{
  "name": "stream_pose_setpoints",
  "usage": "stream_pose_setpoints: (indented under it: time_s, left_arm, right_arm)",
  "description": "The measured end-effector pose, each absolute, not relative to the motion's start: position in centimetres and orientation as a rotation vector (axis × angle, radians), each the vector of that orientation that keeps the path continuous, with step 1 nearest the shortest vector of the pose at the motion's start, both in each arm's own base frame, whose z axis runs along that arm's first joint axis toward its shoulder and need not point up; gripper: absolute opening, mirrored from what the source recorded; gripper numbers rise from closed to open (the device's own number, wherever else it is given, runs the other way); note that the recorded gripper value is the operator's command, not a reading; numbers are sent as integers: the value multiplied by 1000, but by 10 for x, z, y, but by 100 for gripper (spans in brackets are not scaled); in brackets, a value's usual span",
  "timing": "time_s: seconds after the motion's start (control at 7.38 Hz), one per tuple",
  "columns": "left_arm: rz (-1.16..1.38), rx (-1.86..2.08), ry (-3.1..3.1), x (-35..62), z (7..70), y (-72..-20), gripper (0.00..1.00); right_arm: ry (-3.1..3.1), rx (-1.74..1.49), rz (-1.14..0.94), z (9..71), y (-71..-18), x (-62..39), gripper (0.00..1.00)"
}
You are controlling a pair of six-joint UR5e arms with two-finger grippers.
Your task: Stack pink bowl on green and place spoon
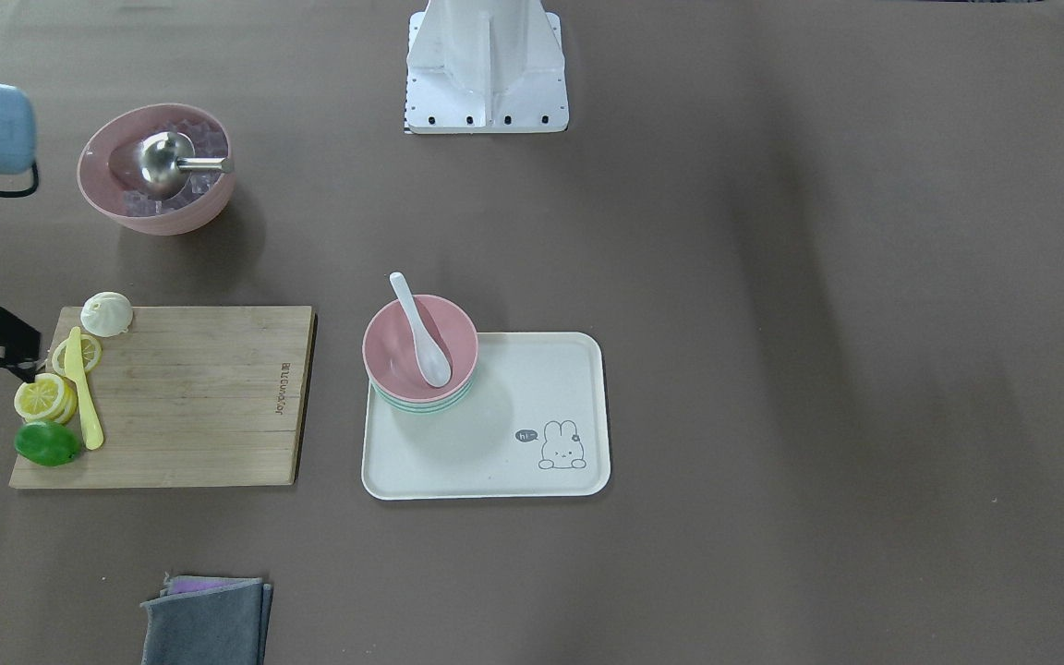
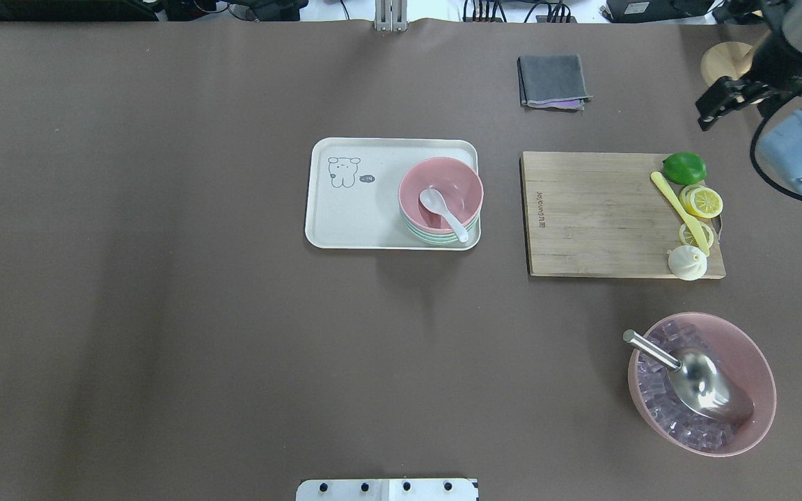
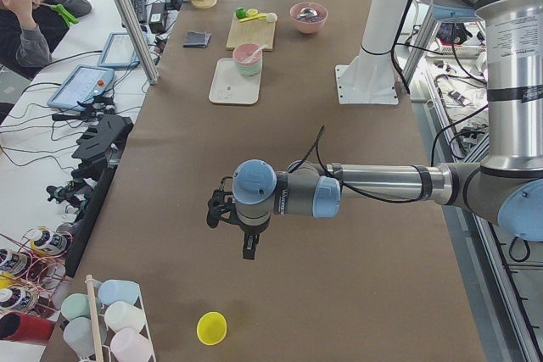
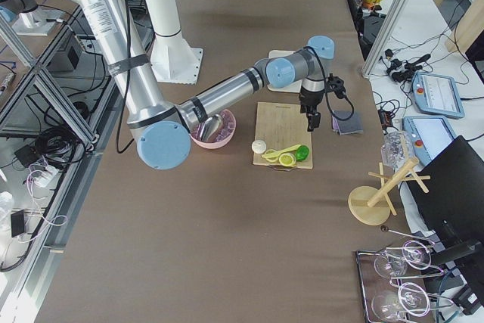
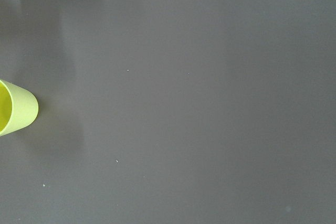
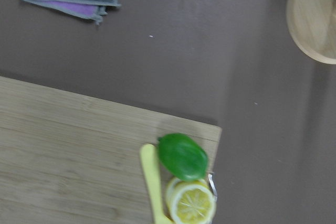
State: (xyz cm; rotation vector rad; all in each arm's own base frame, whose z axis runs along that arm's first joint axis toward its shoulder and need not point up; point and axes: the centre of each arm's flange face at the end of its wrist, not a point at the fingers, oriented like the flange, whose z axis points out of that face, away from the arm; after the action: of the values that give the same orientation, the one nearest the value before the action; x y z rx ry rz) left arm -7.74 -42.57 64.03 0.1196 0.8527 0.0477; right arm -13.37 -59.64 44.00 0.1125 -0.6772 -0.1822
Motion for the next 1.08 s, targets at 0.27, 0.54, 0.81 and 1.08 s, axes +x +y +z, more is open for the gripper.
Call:
stream_pose_setpoints:
  time_s: [0.27,0.54,0.81,1.08]
  left_arm:
    - [32,107,847,-81,650,-411,99]
    - [34,116,844,-80,646,-404,99]
    - [45,132,841,-80,640,-406,99]
    - [45,130,841,-79,641,-406,99]
  right_arm:
    - [-657,74,-198,538,-552,-29,100]
    - [-655,33,-138,612,-485,41,100]
    - [-671,24,-104,657,-420,58,100]
    - [-709,24,-90,665,-402,60,100]
